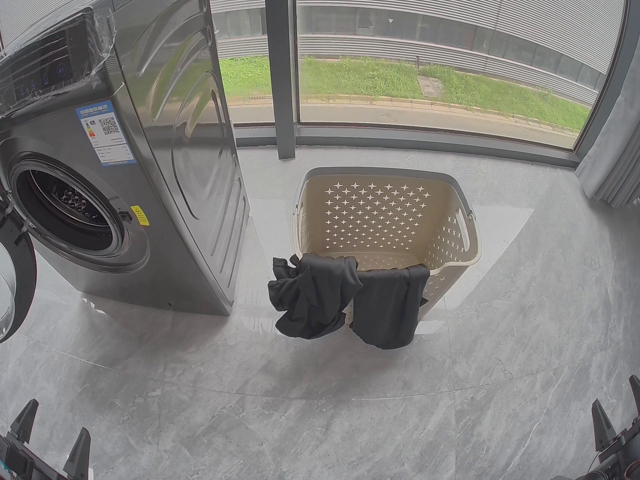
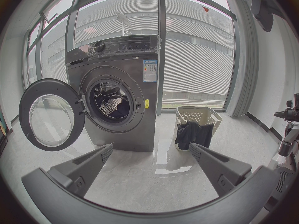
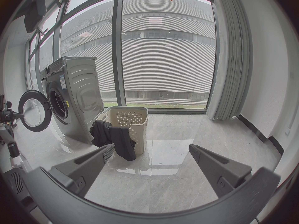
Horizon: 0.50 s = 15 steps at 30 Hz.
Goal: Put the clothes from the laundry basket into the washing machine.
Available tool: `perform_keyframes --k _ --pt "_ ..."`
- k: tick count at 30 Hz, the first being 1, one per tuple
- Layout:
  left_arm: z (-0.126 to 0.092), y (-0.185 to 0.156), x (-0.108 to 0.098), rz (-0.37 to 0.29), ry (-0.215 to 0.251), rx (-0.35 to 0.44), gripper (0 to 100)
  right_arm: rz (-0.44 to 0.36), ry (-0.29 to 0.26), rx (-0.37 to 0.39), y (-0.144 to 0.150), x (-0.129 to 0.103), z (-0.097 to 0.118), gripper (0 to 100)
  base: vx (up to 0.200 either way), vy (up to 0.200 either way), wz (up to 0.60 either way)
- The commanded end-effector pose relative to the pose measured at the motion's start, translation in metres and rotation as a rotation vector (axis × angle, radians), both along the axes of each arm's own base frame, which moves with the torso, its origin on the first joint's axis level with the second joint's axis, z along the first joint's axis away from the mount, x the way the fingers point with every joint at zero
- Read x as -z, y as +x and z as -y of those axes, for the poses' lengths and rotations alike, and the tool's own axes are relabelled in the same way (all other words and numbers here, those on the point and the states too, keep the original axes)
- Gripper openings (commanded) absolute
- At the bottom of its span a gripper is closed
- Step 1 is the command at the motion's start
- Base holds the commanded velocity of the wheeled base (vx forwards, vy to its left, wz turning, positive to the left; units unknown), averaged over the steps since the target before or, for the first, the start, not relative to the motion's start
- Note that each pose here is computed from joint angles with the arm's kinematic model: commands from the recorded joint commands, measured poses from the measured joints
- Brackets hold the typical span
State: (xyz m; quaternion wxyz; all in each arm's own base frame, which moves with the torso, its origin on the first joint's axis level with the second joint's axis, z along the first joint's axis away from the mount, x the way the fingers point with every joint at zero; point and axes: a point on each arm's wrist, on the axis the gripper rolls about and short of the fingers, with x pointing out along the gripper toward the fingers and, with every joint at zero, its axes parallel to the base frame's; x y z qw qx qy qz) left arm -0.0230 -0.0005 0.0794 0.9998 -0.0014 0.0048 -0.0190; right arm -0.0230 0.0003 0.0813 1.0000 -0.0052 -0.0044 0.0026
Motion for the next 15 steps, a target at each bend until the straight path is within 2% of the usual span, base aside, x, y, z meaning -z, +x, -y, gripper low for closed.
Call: perform_keyframes --k 1,2,3,4,6,7,8,9,10,11,12,15 --pt "0.0 0.0 0.004 0.0 0.0 -0.001 100 0.112 0.006 -0.003 -0.007 -0.02 0.0 100 0.2 0.0 0.0" --pt "0.0 0.0 0.004 0.0 0.001 -0.001 100 0.18 0.013 -0.005 -0.015 -0.042 0.0 100 0.2 0.0 0.0" --pt "0.0 0.0 0.004 0.0 0.001 -0.001 100 0.18 0.013 -0.005 -0.015 -0.042 0.0 100 0.2 0.0 0.0" --pt "0.0 0.0 0.004 0.0 0.001 -0.001 100 0.187 0.024 -0.014 -0.016 -0.064 0.0 100 0.0 0.0 0.0" --pt "0.0 0.0 0.004 0.0 0.001 -0.001 100 0.104 0.024 -0.027 -0.006 -0.072 0.0 100 0.0 0.0 0.0" --pt "0.0 0.0 0.004 0.0 0.001 -0.001 100 0.104 0.024 -0.027 -0.006 -0.072 0.0 100 0.0 0.0 0.0" --pt "0.0 0.0 0.004 0.0 0.001 -0.001 100 0.007 0.025 -0.052 0.005 -0.071 -0.001 100 0.0 0.0 0.0" --pt "0.0 0.0 0.004 0.0 0.001 -0.001 100 -0.139 0.033 -0.09 0.025 -0.067 -0.002 100 0.0 0.0 0.0" --pt "0.0 0.0 0.004 0.0 0.001 -0.003 100 -0.207 0.038 -0.101 0.036 -0.066 -0.002 100 0.0 0.0 0.0" --pt "0.0 0.0 0.004 0.0 0.001 -0.003 100 -0.207 0.038 -0.101 0.036 -0.066 -0.002 100 0.0 0.0 0.0" --pt "0.0 0.0 0.004 0.0 0.001 -0.001 100 -0.355 0.048 -0.105 0.062 -0.065 -0.002 100 0.0 0.0 0.0" --pt "0.0 0.0 0.004 0.002 0.001 -0.001 100 -0.436 0.046 -0.133 0.094 -0.064 -0.004 100 0.0 0.0 0.0"
